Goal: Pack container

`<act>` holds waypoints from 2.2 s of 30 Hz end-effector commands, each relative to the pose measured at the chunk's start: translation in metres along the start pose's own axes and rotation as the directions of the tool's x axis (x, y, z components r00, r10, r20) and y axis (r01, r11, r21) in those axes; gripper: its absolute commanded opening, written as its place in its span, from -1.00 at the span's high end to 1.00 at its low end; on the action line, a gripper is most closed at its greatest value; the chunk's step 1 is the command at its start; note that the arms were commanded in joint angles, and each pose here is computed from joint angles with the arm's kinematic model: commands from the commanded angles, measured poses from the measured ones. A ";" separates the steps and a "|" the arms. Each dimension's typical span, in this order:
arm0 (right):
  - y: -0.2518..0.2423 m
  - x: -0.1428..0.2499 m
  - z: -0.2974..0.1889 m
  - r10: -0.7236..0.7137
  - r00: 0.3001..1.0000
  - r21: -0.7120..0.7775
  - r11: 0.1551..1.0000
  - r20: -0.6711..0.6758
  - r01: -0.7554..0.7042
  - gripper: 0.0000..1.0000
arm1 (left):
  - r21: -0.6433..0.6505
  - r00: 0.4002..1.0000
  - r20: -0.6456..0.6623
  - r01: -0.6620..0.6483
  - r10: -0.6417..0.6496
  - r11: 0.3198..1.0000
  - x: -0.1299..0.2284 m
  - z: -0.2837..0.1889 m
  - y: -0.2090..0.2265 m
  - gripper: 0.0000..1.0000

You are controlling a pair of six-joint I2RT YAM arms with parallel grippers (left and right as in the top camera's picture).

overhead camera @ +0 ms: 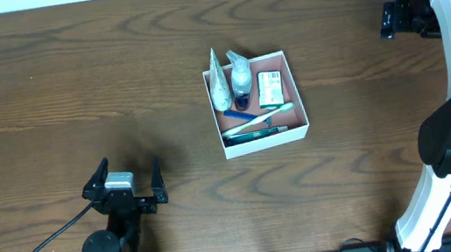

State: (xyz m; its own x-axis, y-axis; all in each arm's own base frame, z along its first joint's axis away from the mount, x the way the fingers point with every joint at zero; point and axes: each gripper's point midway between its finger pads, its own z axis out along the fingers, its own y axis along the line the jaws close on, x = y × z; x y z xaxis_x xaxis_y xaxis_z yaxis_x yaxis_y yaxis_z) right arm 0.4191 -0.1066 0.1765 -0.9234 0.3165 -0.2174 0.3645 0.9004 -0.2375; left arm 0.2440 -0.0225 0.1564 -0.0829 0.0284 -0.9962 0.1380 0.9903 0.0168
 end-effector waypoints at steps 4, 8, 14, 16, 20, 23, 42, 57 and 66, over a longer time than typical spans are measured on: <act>0.001 -0.004 -0.008 0.017 1.000 -0.003 1.000 0.025 -0.017 -0.99 | 0.010 0.998 -0.050 0.025 -0.024 1.000 0.015 0.000 -0.002 -0.96; 0.001 -0.004 -0.008 0.017 1.000 -0.003 1.000 0.025 -0.017 -0.99 | 0.010 0.998 -0.050 0.024 -0.024 1.000 0.015 0.000 -0.002 -0.96; 0.001 -0.004 -0.008 0.017 1.000 -0.003 1.000 0.025 -0.017 -0.99 | 0.010 0.998 -0.050 0.025 -0.024 1.000 0.015 0.000 -0.002 -0.96; 0.001 -0.004 -0.008 0.017 1.000 -0.003 1.000 0.025 -0.017 -0.99 | 0.010 0.998 -0.050 0.024 -0.024 1.000 0.015 0.000 -0.002 -0.96; 0.001 -0.004 -0.008 0.017 1.000 -0.003 1.000 0.025 -0.017 -0.98 | 0.010 0.998 -0.050 0.025 -0.024 1.000 0.015 0.000 -0.002 -0.96; 0.001 -0.004 -0.008 0.017 1.000 -0.003 1.000 0.025 -0.017 -0.99 | 0.010 0.998 -0.050 0.024 -0.024 1.000 0.015 0.000 -0.002 -0.96; 0.023 0.030 -0.178 -0.019 0.913 -0.142 0.986 0.408 0.084 -0.99 | 0.010 0.998 -0.050 0.024 -0.024 1.000 0.015 0.000 -0.002 -0.96; 0.020 0.070 -0.332 0.259 0.455 -0.408 0.873 0.852 0.268 -0.99 | 0.010 0.998 -0.050 0.025 -0.024 1.000 0.015 0.000 -0.002 -0.96; 0.042 0.110 -0.275 0.409 0.183 -0.448 0.791 0.894 0.417 -0.99 | 0.010 0.998 -0.050 0.024 -0.024 1.000 0.015 0.000 -0.002 -0.96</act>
State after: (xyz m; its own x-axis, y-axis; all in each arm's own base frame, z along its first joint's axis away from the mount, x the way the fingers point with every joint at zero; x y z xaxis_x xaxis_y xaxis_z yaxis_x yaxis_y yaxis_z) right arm 0.3152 0.0435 0.4313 0.0802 0.1773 -0.9809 -0.1026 0.9803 0.1688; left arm 0.2436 -0.0225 0.1565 -0.0899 0.0136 -0.9959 0.1368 0.9906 0.0012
